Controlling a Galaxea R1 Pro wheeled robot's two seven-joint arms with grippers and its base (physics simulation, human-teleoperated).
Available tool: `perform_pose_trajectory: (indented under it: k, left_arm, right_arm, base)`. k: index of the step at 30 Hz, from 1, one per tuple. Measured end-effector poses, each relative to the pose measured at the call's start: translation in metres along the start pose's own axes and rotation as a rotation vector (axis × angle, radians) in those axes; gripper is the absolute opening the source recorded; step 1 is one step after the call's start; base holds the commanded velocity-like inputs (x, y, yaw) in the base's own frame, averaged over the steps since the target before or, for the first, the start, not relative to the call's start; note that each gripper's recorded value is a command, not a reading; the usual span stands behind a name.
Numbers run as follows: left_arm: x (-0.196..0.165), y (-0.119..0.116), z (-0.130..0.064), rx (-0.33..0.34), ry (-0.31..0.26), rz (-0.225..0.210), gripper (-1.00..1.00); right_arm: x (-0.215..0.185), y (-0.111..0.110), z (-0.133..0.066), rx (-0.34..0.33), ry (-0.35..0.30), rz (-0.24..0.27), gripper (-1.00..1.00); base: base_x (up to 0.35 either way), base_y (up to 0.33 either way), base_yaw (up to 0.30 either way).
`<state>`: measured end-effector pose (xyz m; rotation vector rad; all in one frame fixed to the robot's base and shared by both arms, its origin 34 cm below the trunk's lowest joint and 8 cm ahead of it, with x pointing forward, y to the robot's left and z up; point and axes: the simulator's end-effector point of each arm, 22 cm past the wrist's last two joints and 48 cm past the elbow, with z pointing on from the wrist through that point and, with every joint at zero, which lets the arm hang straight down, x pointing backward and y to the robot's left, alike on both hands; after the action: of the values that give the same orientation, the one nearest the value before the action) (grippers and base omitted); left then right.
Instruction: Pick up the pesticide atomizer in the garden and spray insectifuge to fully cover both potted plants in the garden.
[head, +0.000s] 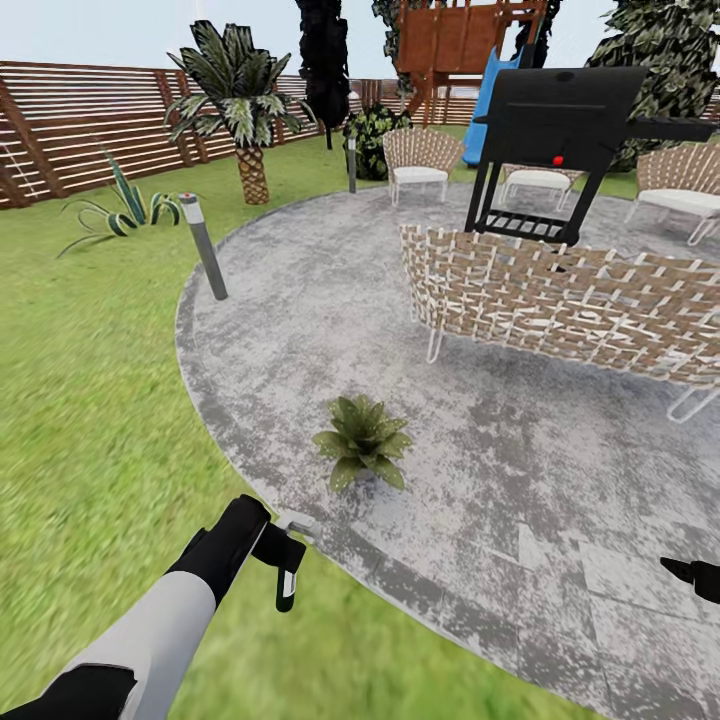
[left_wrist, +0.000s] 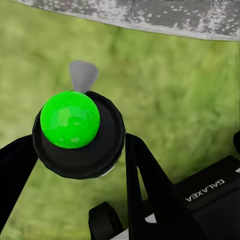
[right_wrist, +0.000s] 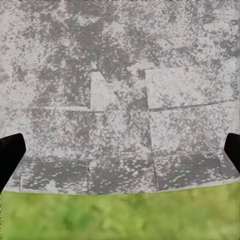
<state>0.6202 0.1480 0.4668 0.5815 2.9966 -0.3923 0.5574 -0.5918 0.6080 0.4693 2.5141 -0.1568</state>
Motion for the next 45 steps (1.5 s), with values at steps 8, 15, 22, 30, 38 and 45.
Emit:
perform_pose_trajectory:
  k: [8, 15, 22, 30, 38, 45]
  left_arm:
    - [-0.002, 0.0, -0.004, -0.003, -0.007, 0.003, -1.0]
    - [-0.003, 0.0, -0.004, -0.003, -0.007, 0.003, -1.0]
    - [-0.004, -0.004, -0.004, 0.014, -0.015, -0.009, -1.0]
    - [-0.006, 0.011, -0.007, 0.003, -0.043, -0.011, -1.0]
    - [-0.009, 0.051, -0.015, -0.058, -0.104, 0.055, -1.0]
    - [0.009, 0.017, -0.001, -0.001, -0.032, 0.416, -1.0]
  right_arm:
    - [-0.003, 0.001, -0.002, -0.002, -0.007, 0.0, 1.0]
    - [-0.003, 0.0, -0.003, -0.002, -0.009, 0.001, 1.0]
    - [-0.003, 0.001, -0.003, -0.002, -0.008, 0.0, 1.0]
    - [-0.003, 0.014, 0.003, -0.021, 0.005, -0.035, 1.0]
    - [0.003, 0.16, 0.031, -0.217, 0.104, -0.463, 1.0]
    - [0.022, 0.194, 0.036, -0.305, 0.151, -0.525, 1.0]
  base:
    - [0.0, 0.0, 0.0]
    - [0.0, 0.0, 0.0]
    - [0.0, 0.0, 0.0]
    - [0.0, 0.0, 0.0]
    - [0.0, 0.0, 0.0]
    - [0.0, 0.0, 0.0]
